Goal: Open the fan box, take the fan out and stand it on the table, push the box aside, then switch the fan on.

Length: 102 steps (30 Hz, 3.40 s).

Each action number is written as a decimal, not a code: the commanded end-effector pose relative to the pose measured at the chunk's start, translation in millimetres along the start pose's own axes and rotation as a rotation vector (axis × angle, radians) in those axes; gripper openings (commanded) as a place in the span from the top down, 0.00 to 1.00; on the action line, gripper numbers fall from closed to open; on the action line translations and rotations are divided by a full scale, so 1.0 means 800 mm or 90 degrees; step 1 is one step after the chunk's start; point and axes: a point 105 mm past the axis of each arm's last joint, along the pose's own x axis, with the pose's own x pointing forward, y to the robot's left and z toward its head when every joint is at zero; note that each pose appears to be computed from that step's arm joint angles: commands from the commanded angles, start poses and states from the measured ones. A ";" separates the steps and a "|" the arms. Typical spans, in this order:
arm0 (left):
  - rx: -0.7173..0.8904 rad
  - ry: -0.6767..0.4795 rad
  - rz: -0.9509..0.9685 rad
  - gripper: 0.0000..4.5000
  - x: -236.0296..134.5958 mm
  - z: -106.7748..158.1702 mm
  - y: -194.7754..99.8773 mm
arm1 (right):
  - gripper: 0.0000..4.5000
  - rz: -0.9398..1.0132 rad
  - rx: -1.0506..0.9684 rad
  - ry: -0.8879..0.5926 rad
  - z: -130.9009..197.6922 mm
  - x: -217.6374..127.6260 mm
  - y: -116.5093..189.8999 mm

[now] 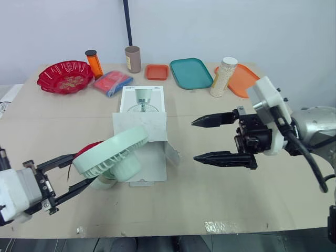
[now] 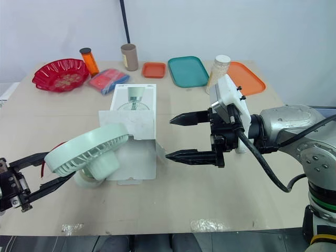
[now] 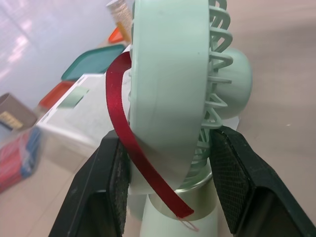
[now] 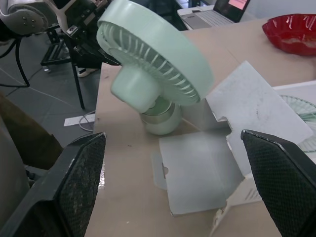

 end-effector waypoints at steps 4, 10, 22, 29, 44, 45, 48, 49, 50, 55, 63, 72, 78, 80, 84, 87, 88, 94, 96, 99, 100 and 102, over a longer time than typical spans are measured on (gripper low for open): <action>0.049 0.048 0.108 0.58 -0.024 0.004 0.015 | 0.00 0.027 -0.019 -0.011 0.010 0.002 0.004; 0.034 0.074 0.198 0.58 -0.037 -0.006 0.033 | 0.00 0.051 -0.022 -0.017 0.013 0.007 0.007; 0.042 0.109 0.321 0.58 -0.059 -0.013 0.086 | 0.00 0.060 -0.026 -0.010 0.010 0.008 0.006; 0.056 0.116 0.404 0.58 -0.072 -0.015 0.129 | 0.00 0.071 -0.031 -0.017 0.009 0.013 0.005; 0.019 0.033 0.463 0.58 -0.010 -0.040 0.140 | 0.00 0.082 -0.041 -0.017 0.013 0.018 0.006; 0.016 0.037 0.464 0.58 -0.011 -0.044 0.137 | 0.00 0.082 -0.042 -0.016 0.013 0.018 0.006; 0.025 0.042 0.459 0.58 -0.004 -0.056 0.127 | 0.00 0.079 -0.043 -0.013 0.014 0.018 0.005; 0.018 0.046 0.459 0.58 -0.003 -0.060 0.124 | 0.00 0.079 -0.042 -0.013 0.014 0.018 0.005; 0.016 0.048 0.457 0.58 -0.003 -0.062 0.121 | 0.00 0.079 -0.042 -0.012 0.013 0.018 0.006; 0.051 0.063 0.470 0.58 -0.018 -0.066 0.136 | 0.00 0.078 -0.041 -0.011 0.013 0.019 0.006; 0.057 0.037 0.434 0.58 0.001 -0.058 0.128 | 0.00 0.079 -0.040 -0.012 0.012 0.020 0.007; -0.050 0.040 0.449 0.58 0.013 -0.088 0.109 | 0.00 0.076 -0.039 -0.009 0.012 0.020 0.008; -0.128 0.048 0.471 0.58 0.017 -0.114 0.104 | 0.00 0.075 -0.039 -0.007 0.013 0.020 0.009; -0.146 0.041 0.466 0.58 0.024 -0.118 0.102 | 0.00 0.073 -0.039 -0.006 0.013 0.021 0.008; -0.173 0.033 0.453 0.58 0.033 -0.122 0.096 | 0.00 0.066 -0.039 -0.005 0.013 0.021 0.007; -0.188 0.030 0.451 0.58 0.036 -0.127 0.094 | 0.00 0.040 -0.041 -0.013 0.016 0.022 -0.001; -0.189 0.030 0.452 0.58 0.037 -0.128 0.094 | 0.00 0.029 -0.044 -0.017 0.018 0.022 -0.004; -0.203 0.033 0.452 0.58 0.041 -0.136 0.092 | 0.00 -0.064 -0.057 -0.072 0.033 0.030 -0.029; -0.208 0.033 0.451 0.58 0.043 -0.138 0.091 | 0.00 -0.097 -0.057 -0.085 0.036 0.033 -0.038; -0.211 0.031 0.450 0.58 0.046 -0.140 0.090 | 0.00 -0.118 -0.057 -0.096 0.038 0.036 -0.043; -0.215 0.032 0.449 0.58 0.047 -0.141 0.089 | 0.00 -0.129 -0.060 -0.098 0.038 0.036 -0.046; -0.229 0.035 0.443 0.58 0.051 -0.145 0.081 | 0.00 -0.160 -0.069 -0.102 0.039 0.038 -0.055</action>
